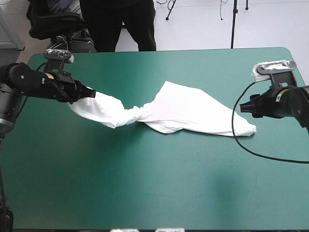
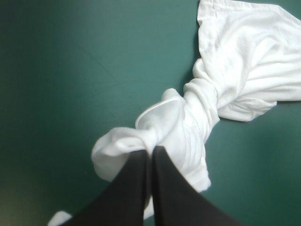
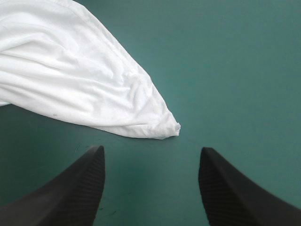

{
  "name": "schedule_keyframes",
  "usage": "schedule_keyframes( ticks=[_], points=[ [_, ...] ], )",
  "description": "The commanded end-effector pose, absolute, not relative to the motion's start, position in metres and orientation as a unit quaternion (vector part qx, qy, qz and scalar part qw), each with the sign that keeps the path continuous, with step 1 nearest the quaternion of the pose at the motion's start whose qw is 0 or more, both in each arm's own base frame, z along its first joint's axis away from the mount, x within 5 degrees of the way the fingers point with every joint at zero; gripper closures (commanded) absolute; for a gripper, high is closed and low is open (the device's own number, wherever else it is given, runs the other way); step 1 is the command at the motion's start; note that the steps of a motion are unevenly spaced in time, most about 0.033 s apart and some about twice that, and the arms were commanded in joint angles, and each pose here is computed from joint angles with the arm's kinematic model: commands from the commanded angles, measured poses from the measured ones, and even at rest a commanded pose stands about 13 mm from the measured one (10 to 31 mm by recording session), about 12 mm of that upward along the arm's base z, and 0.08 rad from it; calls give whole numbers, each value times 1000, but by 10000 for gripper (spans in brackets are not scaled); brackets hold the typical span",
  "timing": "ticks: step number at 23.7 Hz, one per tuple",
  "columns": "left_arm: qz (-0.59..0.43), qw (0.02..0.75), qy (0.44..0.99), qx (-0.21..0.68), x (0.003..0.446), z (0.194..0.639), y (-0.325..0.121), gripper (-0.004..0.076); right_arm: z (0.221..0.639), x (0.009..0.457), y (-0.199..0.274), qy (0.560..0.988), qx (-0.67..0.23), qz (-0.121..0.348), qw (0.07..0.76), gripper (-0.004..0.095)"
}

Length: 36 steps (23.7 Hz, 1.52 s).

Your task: Fold the cloth

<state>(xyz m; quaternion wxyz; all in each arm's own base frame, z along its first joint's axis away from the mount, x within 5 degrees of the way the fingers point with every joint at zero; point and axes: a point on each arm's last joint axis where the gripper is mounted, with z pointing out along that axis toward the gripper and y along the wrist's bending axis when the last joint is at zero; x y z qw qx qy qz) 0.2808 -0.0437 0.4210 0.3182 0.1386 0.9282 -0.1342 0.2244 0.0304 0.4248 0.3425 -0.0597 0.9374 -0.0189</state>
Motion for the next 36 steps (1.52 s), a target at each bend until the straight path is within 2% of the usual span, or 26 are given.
schedule_keyframes(
  ticks=[1,17,20,21,28,31,33,36],
  points=[
    [-145,368,908,138,271,444,-46,733,441,221,30,919,-65,-20,388,355],
    [-145,369,908,138,271,444,-46,733,441,221,30,919,-65,-20,388,354],
    [-145,369,908,138,271,444,-46,733,433,232,23,926,-37,-54,373,354],
    [-145,369,908,138,271,444,-46,733,426,240,21,931,-29,-64,359,354],
    [-145,369,908,138,271,444,-46,733,358,311,13,966,-1,-52,254,354],
    [-145,366,909,139,271,444,-46,733,313,340,6,982,22,-13,185,354],
    [-145,365,909,139,271,443,-46,733,296,350,1,986,34,6,162,354],
    [-145,365,909,139,271,443,-46,733,271,361,-7,991,41,10,127,354]
  ],
)
